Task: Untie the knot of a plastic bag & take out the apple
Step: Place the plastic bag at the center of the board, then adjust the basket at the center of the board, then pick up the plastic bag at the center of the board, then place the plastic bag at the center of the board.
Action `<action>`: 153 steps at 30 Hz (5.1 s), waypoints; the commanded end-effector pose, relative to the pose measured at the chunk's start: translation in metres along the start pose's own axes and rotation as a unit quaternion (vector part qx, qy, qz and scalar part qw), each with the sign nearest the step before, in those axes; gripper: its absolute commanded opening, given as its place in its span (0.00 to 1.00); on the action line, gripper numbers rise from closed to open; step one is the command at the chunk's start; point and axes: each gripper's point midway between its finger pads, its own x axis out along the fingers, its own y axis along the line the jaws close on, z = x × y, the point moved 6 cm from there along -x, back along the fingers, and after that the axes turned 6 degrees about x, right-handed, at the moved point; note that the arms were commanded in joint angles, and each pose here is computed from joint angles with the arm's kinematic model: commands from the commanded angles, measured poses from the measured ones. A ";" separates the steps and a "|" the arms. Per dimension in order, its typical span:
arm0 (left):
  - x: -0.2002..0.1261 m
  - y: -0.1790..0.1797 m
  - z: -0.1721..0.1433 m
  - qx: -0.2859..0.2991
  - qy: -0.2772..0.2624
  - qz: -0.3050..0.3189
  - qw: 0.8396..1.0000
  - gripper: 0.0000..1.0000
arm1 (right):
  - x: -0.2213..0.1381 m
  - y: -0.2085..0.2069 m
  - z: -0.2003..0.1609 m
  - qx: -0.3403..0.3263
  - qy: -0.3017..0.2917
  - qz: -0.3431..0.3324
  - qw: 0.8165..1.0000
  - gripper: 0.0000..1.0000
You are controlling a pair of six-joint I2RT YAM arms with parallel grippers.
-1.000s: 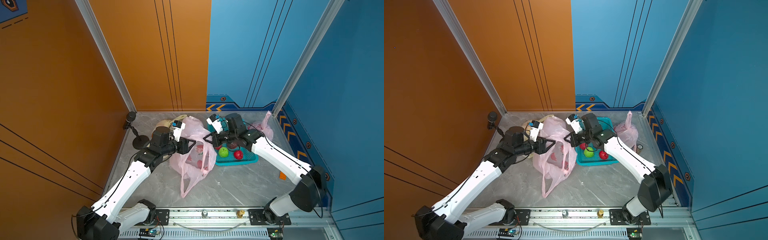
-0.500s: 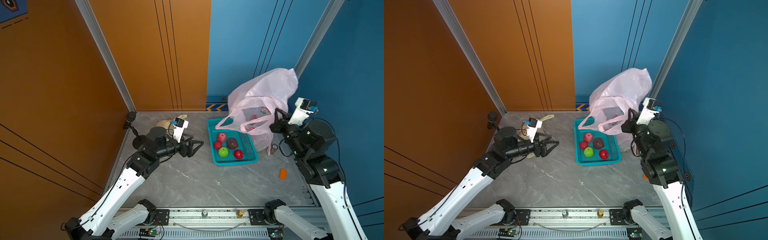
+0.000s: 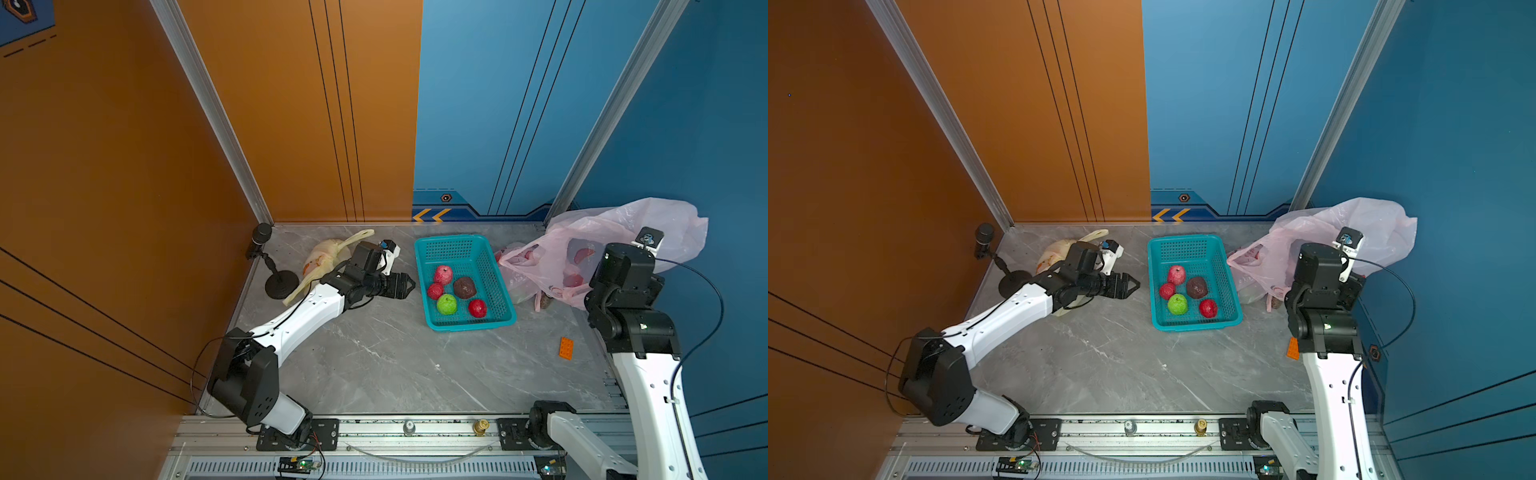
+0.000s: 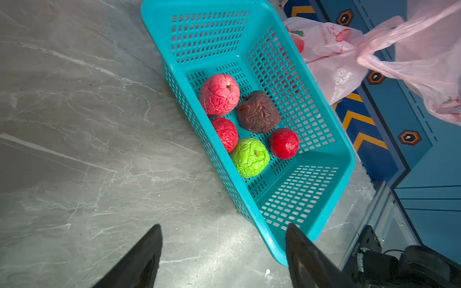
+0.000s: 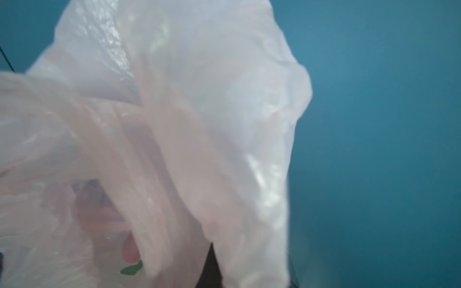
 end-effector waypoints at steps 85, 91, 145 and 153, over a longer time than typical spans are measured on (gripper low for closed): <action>0.048 0.072 -0.026 -0.089 -0.089 0.247 0.961 0.28 | 0.060 0.196 -0.064 -0.075 0.220 0.253 0.939 0.81; 0.025 0.064 -0.033 -0.073 -0.077 0.240 0.965 0.52 | 0.084 0.211 -0.078 -0.089 0.248 0.228 0.938 0.80; -0.214 0.051 -0.073 -0.123 -0.162 0.207 0.957 0.69 | -0.366 0.317 -0.159 -0.250 0.148 0.872 0.394 0.00; -0.187 0.064 -0.096 -0.142 -0.111 0.205 0.962 0.70 | -0.350 0.294 -0.237 -0.404 0.109 0.806 0.418 0.00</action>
